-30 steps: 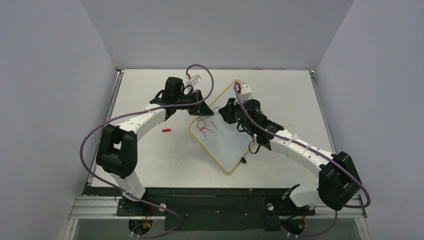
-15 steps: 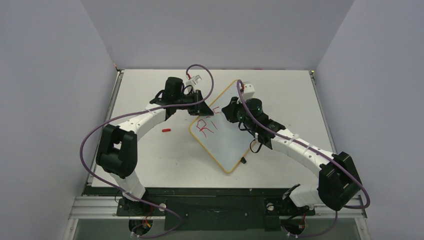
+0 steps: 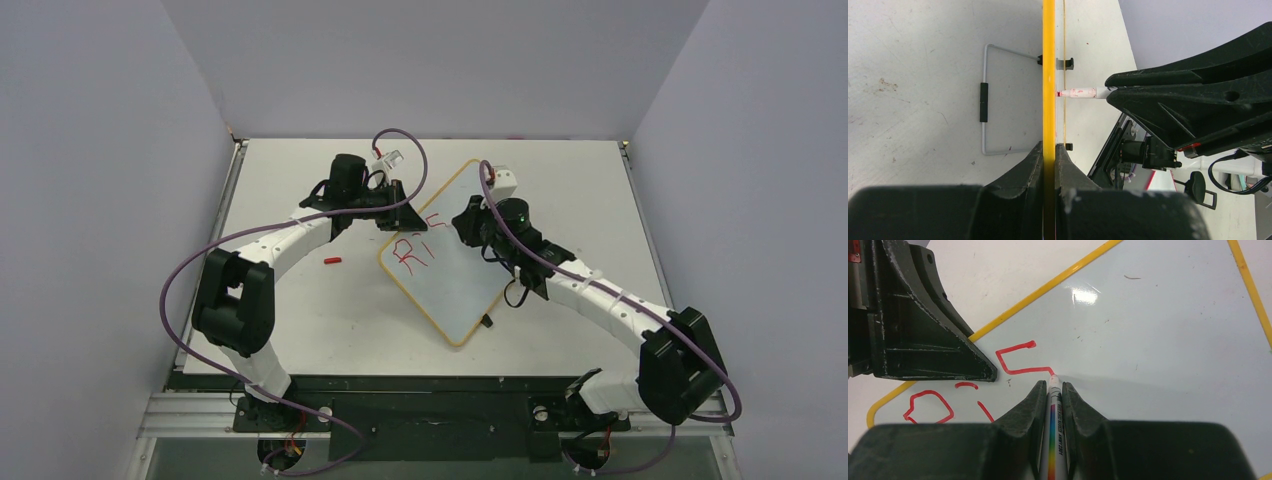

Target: Write a sentence on the whiteboard

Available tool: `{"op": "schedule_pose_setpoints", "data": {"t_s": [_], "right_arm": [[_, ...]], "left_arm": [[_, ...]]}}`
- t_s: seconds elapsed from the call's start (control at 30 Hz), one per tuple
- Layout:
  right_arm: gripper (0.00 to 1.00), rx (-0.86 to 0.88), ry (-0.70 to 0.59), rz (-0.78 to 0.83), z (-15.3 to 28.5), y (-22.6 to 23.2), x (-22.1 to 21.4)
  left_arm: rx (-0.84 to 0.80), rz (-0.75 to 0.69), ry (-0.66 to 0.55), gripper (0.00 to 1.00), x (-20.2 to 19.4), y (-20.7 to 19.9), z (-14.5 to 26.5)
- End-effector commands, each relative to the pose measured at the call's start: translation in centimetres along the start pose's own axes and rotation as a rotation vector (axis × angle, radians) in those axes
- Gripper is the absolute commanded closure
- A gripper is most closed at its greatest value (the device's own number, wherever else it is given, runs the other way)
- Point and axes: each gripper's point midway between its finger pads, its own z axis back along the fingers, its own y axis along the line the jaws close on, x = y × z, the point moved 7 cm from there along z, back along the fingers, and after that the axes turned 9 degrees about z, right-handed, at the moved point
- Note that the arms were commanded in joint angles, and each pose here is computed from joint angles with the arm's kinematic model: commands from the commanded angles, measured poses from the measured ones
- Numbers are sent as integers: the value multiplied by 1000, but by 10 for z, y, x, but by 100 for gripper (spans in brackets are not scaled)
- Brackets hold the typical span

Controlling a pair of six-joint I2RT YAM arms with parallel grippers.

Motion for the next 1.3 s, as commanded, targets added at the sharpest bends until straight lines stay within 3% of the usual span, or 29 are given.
{"op": "schedule_pose_setpoints", "data": {"t_s": [0.0, 0.67, 1.27], "right_arm": [[100, -15, 72, -3, 7, -4, -19], [100, 126, 48, 0, 13, 40, -10], [100, -25, -88, -27, 37, 14, 36]], "left_arm": [[-104, -127, -22, 100, 7, -34, 9], [-104, -125, -23, 100, 7, -33, 8], [-112, -128, -27, 100, 7, -35, 10]]}}
